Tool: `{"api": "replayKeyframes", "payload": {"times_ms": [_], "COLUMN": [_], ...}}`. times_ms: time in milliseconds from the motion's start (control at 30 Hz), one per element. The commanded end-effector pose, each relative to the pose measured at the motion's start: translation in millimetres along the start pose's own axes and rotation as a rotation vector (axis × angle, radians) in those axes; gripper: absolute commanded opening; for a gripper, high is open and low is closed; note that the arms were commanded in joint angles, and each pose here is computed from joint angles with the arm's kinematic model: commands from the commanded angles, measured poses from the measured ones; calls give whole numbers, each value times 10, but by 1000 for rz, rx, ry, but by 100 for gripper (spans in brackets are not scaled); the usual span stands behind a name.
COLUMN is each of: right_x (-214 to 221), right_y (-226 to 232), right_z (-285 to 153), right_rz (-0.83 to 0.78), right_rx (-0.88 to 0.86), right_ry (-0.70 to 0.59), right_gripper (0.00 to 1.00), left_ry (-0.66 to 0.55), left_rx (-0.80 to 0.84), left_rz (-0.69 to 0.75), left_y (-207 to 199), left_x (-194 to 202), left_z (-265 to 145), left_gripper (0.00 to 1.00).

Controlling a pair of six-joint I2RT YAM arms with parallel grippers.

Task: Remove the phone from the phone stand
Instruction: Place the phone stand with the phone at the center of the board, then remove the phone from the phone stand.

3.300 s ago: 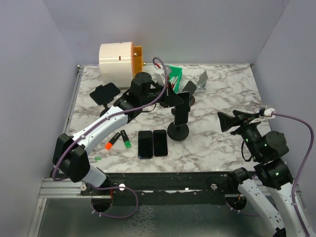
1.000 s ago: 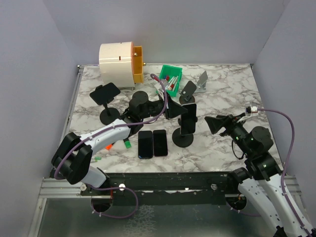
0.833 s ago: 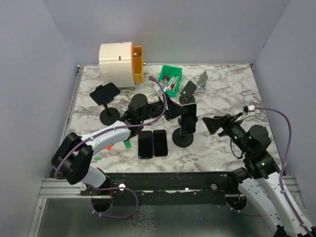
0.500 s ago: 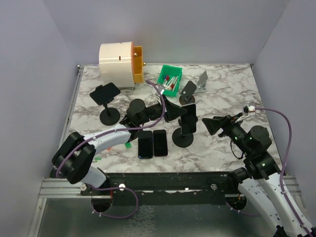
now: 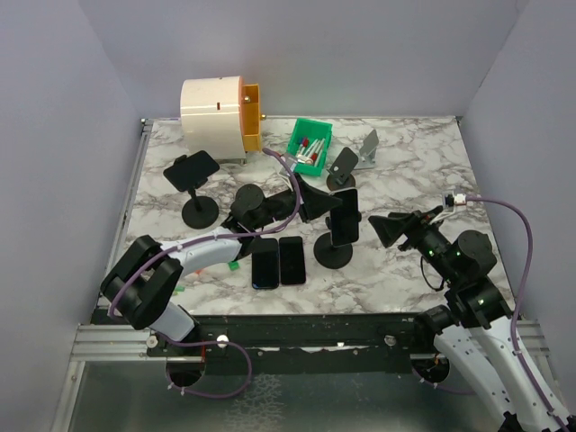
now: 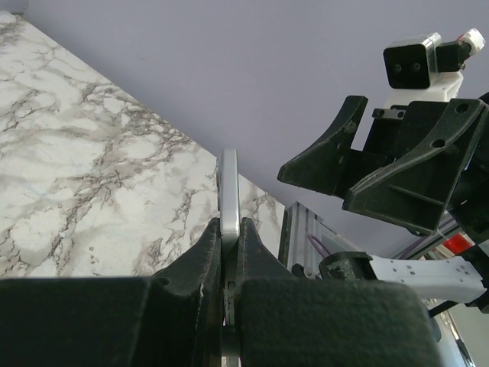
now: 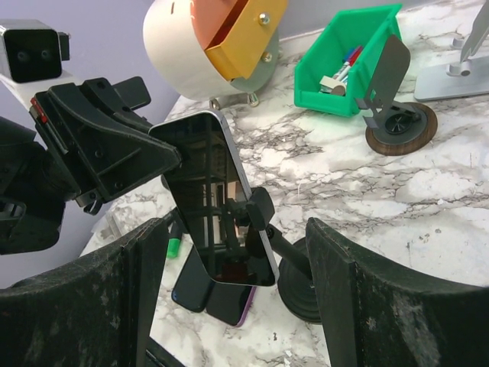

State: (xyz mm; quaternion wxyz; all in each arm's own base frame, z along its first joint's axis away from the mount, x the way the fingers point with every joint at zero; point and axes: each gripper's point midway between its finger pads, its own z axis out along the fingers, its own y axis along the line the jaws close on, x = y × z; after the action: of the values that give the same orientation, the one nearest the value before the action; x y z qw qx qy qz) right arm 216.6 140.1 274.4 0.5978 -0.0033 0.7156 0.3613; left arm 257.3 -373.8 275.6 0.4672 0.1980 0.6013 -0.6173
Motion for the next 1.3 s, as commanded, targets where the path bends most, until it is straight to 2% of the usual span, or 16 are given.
{"api": "replayKeyframes", "payload": {"times_ms": [0,67,167,233,433,500,667,733,867,1000,1133,1267], "right_x": [79,60,40,28,-37,-78,-281,-363,-520,-670,-852,-1069], "right_y": [14,18,13,5,3,1,-26,-61,-201,-328,-343,-191], "right_z": [-26,-33,-39,-43,-66,-77,-85,-64,-10,69,211,421], "right_rz": [-1,-7,-17,-24,-54,-75,-136,-151,-155,-72,-54,-106], "right_rx": [-14,-13,-6,0,14,22,71,103,210,346,451,464], "right_ry": [27,22,20,19,11,6,-31,-52,-87,-117,-102,-40], "right_gripper": [77,77,77,77,77,77,78,78,79,85,90,99], "left_ry": [82,74,61,55,45,33,-31,-75,-165,-290,-331,-324], "left_rx": [-62,-60,-59,-58,-44,-36,-28,-54,-154,-407,-616,-725], "left_rz": [-84,-75,-59,-55,-42,-28,54,102,187,185,204,213], "left_y": [184,168,140,118,37,-21,-245,-309,-355,-108,91,183], "left_x": [330,299,251,226,151,85,-221,-386,-704,-1051,-1260,-1323], "left_z": [-49,-57,-69,-76,-92,-108,-224,-296,-466,-706,-922,-1056], "left_gripper": [0,5,27,37,47,54,78,97,99,99,99,99]}}
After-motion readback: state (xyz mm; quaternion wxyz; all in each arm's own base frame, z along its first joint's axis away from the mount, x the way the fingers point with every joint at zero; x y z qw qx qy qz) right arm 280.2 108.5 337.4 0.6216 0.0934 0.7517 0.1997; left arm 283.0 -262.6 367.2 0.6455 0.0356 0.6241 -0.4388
